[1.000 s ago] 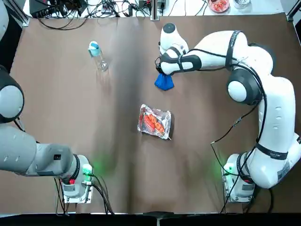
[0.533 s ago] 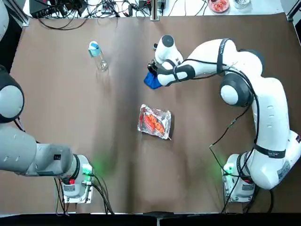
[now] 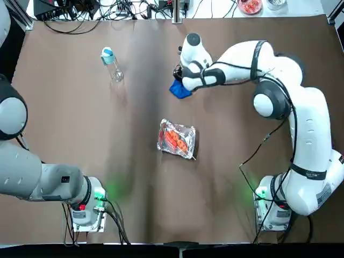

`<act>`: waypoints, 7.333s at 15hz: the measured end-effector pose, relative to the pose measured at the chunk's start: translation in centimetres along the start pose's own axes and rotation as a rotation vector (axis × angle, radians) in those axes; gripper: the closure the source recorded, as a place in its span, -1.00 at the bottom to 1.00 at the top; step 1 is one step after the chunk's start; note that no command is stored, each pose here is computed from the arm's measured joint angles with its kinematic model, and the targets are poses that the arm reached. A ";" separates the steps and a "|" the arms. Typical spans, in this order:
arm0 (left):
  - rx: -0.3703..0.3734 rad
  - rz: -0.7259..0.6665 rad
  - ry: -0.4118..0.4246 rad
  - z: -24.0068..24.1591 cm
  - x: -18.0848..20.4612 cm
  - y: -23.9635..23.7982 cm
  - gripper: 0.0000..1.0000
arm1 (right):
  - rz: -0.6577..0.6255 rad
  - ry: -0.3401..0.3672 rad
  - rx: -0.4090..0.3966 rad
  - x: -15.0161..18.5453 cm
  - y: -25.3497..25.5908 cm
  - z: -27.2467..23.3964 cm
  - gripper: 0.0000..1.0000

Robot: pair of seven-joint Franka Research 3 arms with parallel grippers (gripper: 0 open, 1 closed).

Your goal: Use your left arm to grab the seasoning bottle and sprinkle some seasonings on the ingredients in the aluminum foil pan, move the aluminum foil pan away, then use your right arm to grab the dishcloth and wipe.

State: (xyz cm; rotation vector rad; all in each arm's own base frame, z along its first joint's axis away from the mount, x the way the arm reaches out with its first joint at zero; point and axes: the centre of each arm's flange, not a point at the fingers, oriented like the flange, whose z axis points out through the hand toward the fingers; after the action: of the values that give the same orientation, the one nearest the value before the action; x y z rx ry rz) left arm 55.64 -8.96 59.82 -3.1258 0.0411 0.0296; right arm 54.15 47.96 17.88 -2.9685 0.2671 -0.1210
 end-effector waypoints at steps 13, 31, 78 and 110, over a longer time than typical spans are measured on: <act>0.000 0.001 -0.001 0.1 0.0 0.1 -1.00 | -0.039 -0.127 -0.162 3.9 5.2 -0.9 0.82; 0.001 0.029 -0.003 0.1 -0.2 1.3 -1.00 | -0.083 -0.170 -0.221 -1.9 0.7 -0.3 0.82; 0.001 0.029 -0.009 0.4 -0.1 1.5 -1.00 | -0.113 -0.263 -0.275 13.1 15.1 -10.1 0.82; 0.000 0.027 -0.005 0.2 0.0 1.0 -1.00 | -0.231 -0.273 -0.194 25.3 43.7 -10.4 -0.78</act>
State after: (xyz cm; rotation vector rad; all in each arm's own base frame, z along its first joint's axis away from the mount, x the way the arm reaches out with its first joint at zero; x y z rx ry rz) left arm 55.58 -9.96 59.56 -3.1249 0.0828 0.0376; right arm 70.48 -0.74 22.63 -3.1464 -0.1051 0.2991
